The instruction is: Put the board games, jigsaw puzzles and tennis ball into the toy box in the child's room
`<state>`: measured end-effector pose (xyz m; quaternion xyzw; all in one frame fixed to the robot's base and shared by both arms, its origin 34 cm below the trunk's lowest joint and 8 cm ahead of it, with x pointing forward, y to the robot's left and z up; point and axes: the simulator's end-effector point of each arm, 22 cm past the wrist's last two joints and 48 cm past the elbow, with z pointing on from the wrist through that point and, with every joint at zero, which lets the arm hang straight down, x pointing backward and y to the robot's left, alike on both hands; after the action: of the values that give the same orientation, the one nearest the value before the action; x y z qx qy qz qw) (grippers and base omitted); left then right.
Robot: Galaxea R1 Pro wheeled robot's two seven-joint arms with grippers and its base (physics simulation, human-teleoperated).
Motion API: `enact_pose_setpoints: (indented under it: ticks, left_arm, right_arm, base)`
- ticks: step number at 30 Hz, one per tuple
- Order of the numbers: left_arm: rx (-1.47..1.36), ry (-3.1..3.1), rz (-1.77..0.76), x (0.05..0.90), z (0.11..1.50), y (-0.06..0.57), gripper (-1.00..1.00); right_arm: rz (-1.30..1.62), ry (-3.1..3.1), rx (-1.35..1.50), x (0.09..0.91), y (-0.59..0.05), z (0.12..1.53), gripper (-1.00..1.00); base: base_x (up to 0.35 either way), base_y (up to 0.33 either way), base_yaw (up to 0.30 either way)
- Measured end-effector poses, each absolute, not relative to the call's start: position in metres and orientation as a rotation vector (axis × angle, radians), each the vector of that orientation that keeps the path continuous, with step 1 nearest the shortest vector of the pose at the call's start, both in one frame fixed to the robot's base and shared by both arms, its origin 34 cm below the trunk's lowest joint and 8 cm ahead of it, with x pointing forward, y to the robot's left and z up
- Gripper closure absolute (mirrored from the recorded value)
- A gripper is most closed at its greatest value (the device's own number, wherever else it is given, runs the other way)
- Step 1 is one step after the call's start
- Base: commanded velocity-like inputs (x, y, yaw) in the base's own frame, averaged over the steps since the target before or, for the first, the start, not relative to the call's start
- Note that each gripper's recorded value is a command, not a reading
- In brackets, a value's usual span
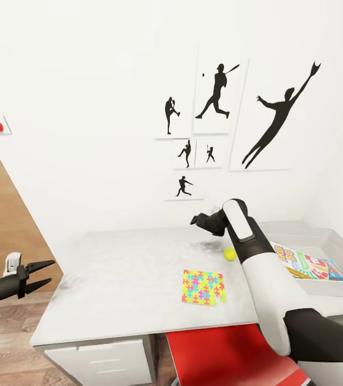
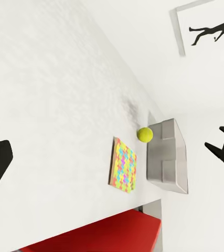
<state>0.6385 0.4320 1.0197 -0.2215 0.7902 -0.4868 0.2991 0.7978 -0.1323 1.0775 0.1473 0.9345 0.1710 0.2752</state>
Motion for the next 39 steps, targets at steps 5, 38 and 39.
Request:
enact_pose_setpoints:
  ticks: [5,38,39]
  left_arm:
    - [-0.592,2.102,-1.292,0.639,1.017,0.432,-1.00]
    - [-0.592,2.101,-1.290,0.639,1.017,0.433,-1.00]
    - [-0.592,2.101,-1.289,0.639,1.017,0.433,-1.00]
  right_arm:
    - [0.451,2.517,0.399,0.798,-0.135,1.073,-1.00]
    - [0.196,2.716,0.543,0.766,-0.184,0.971,-1.00]
    - [0.191,2.719,0.548,0.765,-0.186,0.969,-1.00]
  base:
    - [0.000,0.000,0.000]
    - [0.000,0.000,0.000]
    - [0.000,0.000,0.000]
